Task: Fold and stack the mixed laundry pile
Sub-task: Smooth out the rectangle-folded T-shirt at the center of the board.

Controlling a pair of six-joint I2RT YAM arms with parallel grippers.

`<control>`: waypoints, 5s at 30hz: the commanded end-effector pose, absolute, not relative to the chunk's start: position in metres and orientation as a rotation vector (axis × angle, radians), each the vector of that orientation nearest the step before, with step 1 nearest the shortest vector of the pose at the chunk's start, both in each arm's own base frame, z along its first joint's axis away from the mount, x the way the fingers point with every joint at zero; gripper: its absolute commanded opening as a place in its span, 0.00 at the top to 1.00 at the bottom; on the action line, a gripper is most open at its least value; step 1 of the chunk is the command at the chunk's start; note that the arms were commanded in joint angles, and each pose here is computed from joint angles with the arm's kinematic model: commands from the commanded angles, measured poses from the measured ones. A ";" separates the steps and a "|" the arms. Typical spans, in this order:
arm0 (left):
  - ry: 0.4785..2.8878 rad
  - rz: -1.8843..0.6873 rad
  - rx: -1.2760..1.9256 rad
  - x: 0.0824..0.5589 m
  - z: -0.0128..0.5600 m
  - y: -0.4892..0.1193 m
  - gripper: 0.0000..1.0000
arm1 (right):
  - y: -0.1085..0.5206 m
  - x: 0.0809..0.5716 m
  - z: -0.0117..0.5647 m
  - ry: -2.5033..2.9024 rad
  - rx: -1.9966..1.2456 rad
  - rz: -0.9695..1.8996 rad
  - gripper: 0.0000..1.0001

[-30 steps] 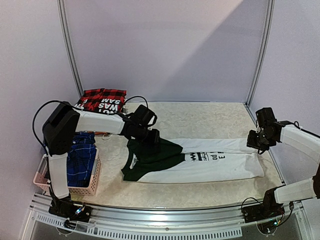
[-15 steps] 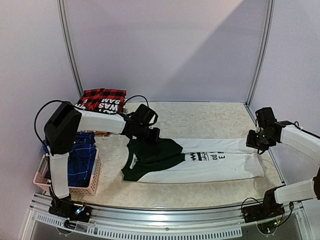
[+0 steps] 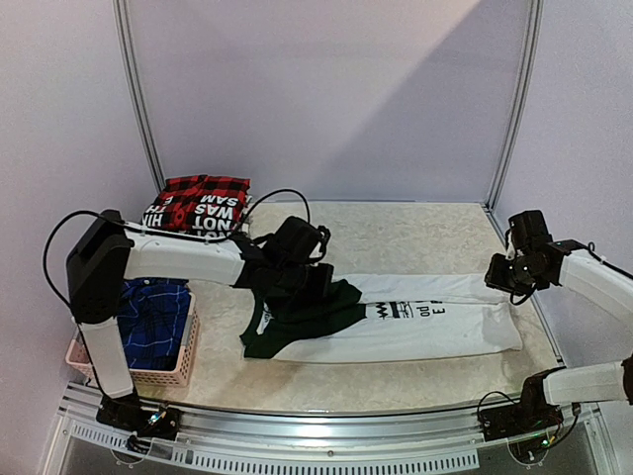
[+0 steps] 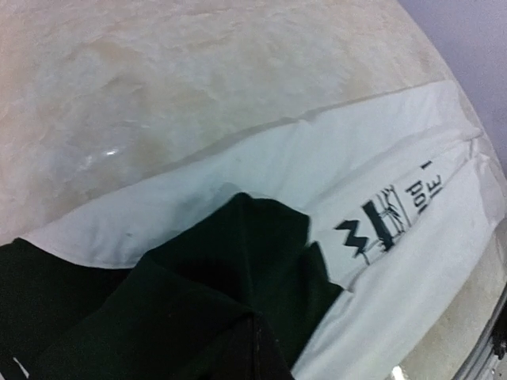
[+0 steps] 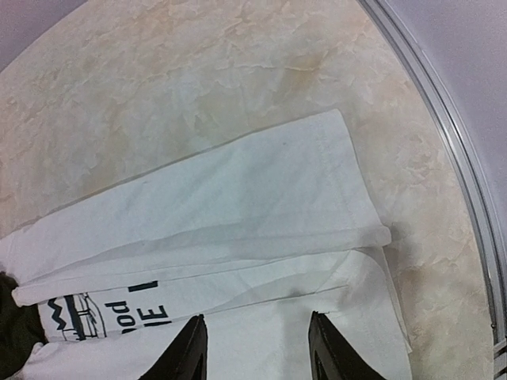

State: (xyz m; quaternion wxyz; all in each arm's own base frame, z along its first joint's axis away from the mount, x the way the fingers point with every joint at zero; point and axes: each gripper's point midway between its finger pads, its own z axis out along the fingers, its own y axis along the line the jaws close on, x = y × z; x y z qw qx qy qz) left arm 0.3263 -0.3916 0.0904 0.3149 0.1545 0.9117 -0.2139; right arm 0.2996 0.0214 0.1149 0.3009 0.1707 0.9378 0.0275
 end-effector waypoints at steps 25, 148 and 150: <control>2.334 -0.341 0.710 0.185 0.099 -0.411 1.00 | 0.042 0.286 0.136 2.447 0.409 0.200 0.56; 2.615 -0.165 0.279 0.241 0.055 -0.249 0.48 | 0.396 0.265 0.084 2.524 -0.633 0.807 0.58; 2.558 -0.105 0.252 0.243 0.076 -0.238 0.47 | 0.399 0.265 0.082 2.525 -0.632 0.816 0.58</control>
